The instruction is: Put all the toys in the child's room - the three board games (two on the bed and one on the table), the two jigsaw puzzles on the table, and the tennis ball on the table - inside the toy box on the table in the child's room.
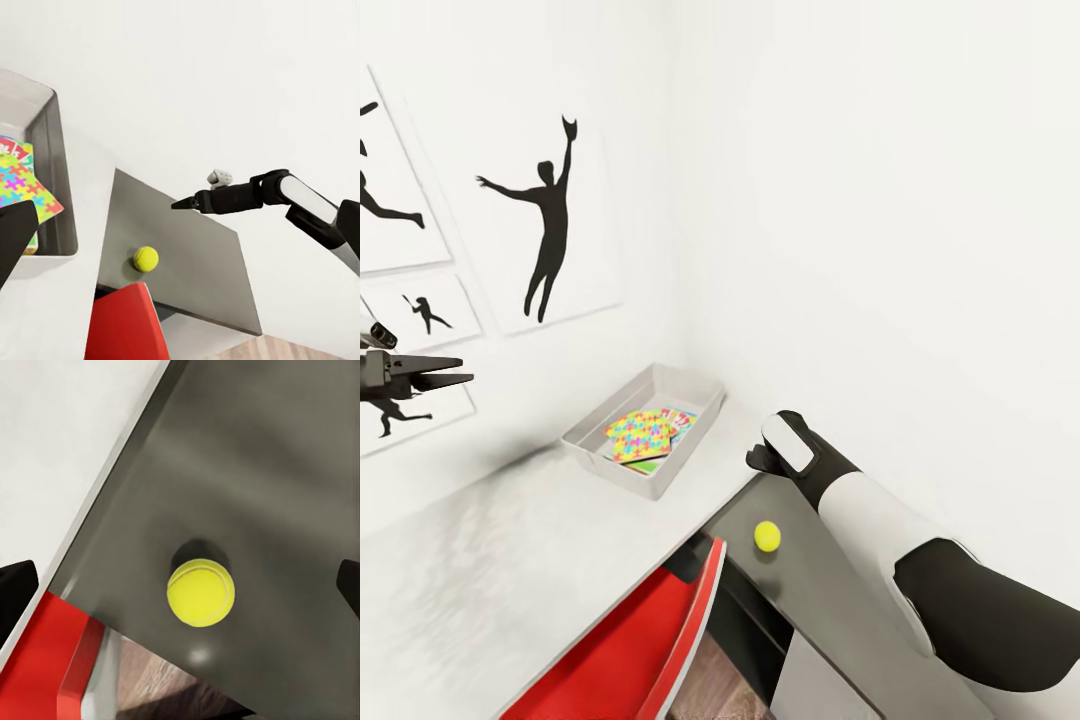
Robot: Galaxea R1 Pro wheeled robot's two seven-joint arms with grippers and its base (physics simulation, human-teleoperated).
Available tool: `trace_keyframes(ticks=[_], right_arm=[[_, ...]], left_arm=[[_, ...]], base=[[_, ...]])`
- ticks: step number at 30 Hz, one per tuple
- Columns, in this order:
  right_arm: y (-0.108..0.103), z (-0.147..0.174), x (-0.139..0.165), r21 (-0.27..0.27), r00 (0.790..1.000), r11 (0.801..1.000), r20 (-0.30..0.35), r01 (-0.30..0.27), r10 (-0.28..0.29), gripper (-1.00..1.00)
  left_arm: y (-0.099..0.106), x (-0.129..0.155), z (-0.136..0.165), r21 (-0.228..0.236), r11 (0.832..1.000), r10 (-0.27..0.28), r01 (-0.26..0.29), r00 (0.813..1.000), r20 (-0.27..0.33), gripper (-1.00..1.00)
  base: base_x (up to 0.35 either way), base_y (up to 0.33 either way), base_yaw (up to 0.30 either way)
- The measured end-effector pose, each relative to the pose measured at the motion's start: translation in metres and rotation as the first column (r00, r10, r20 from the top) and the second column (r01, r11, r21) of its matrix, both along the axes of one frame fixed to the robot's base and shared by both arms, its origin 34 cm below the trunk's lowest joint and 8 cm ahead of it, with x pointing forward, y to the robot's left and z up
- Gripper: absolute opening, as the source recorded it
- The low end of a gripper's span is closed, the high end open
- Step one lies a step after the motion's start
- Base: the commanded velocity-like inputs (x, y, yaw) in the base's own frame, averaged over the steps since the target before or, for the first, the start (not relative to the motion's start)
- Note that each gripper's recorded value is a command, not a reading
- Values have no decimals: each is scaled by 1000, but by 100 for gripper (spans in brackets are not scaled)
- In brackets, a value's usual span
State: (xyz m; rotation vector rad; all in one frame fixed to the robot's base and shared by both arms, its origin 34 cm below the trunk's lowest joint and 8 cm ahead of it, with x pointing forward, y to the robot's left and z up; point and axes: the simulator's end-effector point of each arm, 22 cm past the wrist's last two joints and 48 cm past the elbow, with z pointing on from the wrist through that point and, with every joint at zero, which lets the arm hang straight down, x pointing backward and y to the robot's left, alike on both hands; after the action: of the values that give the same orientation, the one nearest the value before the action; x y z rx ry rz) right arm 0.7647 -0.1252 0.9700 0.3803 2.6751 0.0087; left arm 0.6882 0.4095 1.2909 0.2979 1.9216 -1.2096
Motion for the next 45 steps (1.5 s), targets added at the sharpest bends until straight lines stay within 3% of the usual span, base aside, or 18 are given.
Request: trace_keyframes(ticks=[32, 36, 40, 42, 45], right_arm=[[-10, -53, -16, -24, 995, 1000, -103, 12, -14, 100], [-9, -57, -17, -21, 994, 1000, -109, 11, -13, 100], [-9, -61, -17, -21, 993, 1000, -115, 10, -13, 100], [-9, -63, -18, -21, 993, 1000, -118, 11, -13, 100], [-9, -66, -17, -19, 993, 1000, -117, 17, -19, 100]], left_arm=[[-4, 13, -21, -3, 1000, -4, 4, 999, -51, 100], [-15, 11, -9, 12, 999, -35, 36, 999, -15, 100], [-27, 9, 4, -23, 997, -74, 74, 997, 24, 100], [-40, 5, 14, -34, 993, -110, 112, 992, 56, 100], [-61, -2, 21, -12, 985, -171, 173, 981, 87, 100]], base=[[0, 0, 0], [0, 0, 0], [0, 0, 0], [0, 0, 0], [0, 0, 0]])
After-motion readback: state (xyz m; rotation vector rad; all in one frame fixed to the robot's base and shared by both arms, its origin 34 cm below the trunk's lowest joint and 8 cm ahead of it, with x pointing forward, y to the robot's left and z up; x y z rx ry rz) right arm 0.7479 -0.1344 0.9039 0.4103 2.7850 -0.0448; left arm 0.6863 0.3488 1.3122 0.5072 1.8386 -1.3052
